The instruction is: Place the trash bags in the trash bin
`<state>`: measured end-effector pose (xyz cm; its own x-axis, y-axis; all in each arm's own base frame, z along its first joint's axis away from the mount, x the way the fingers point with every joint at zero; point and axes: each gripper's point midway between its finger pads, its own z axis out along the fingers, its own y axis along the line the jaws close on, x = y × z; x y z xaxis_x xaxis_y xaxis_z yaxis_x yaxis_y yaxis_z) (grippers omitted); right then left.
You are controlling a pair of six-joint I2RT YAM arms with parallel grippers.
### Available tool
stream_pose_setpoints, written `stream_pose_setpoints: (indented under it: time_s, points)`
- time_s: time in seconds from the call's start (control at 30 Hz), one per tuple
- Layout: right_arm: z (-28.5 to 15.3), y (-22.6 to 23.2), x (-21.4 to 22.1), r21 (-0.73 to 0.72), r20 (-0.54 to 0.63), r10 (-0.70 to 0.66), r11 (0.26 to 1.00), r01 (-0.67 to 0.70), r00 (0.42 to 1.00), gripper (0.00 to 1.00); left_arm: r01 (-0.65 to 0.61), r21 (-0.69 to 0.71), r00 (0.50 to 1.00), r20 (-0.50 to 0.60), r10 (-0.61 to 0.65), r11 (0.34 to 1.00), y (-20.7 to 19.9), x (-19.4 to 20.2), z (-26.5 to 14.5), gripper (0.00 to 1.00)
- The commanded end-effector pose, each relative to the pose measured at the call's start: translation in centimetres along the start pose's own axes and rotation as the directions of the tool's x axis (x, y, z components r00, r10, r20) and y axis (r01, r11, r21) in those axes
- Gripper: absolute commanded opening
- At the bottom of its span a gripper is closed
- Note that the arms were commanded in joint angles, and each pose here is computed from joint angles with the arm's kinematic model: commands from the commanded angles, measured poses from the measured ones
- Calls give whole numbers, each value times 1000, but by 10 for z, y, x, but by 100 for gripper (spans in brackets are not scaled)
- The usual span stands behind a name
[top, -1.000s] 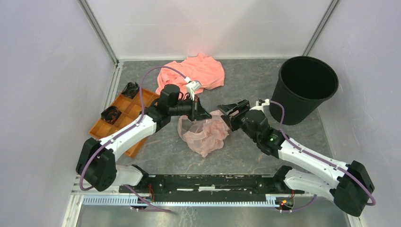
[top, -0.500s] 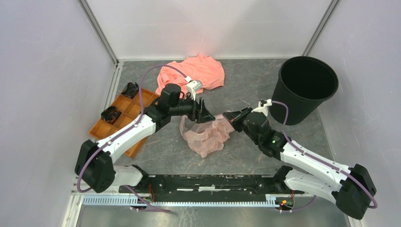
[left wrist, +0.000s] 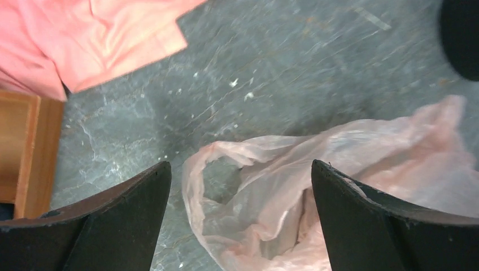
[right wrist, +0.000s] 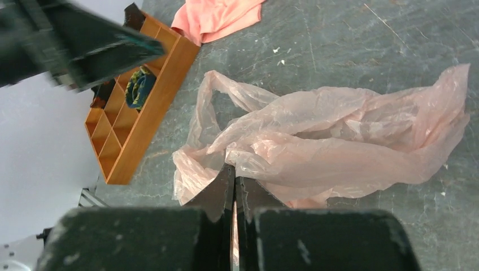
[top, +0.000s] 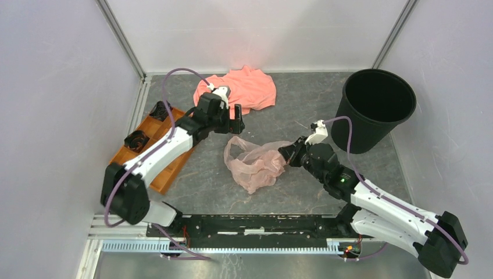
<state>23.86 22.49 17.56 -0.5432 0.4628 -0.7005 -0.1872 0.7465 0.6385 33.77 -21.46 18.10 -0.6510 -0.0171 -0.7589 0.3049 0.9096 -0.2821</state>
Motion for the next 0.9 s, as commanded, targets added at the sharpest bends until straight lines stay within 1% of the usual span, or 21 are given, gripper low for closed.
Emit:
stream_pose_setpoints:
  time_s: [0.0,0.03,0.1,0.2,0.23,0.33,0.37,0.43,0.5,0.6,0.73,0.87]
  points:
    - [-4,19,-10,-111,34,-128,985,131,991,1,71,-13,975,-212,-72,997,21,35,27,95]
    - [-4,21,-9,-122,34,-134,983,137,990,1,92,15,967,-240,-86,996,20,39,32,91]
    - [-5,23,-9,-135,32,-142,980,145,989,1,119,27,954,-280,-107,993,25,47,39,86]
    - [-6,25,-9,-149,34,-153,977,156,988,1,129,48,942,-319,-107,990,26,55,43,84]
    - [-6,25,-9,-152,35,-158,975,162,987,1,123,64,939,-332,-95,990,25,57,43,86]
    - [-9,25,-11,-151,45,-176,972,181,983,1,124,108,923,-378,-75,986,19,68,45,95]
    - [-10,25,-13,-152,51,-181,971,187,982,1,126,110,920,-386,-74,986,20,70,47,97]
    - [-13,25,-16,-153,66,-189,968,197,980,1,129,110,916,-394,-76,985,20,72,52,96]
    - [-14,25,-18,-159,80,-194,966,205,978,1,144,132,914,-398,-81,981,16,73,59,92]
    - [-15,25,-18,-162,90,-197,964,210,976,1,152,128,905,-417,-86,980,18,77,69,85]
    - [-15,30,-15,-191,80,-199,959,211,977,1,154,117,896,-435,-89,981,21,79,80,80]
    - [-14,32,-10,-219,71,-200,953,210,977,1,178,160,893,-440,-91,971,13,80,86,74]
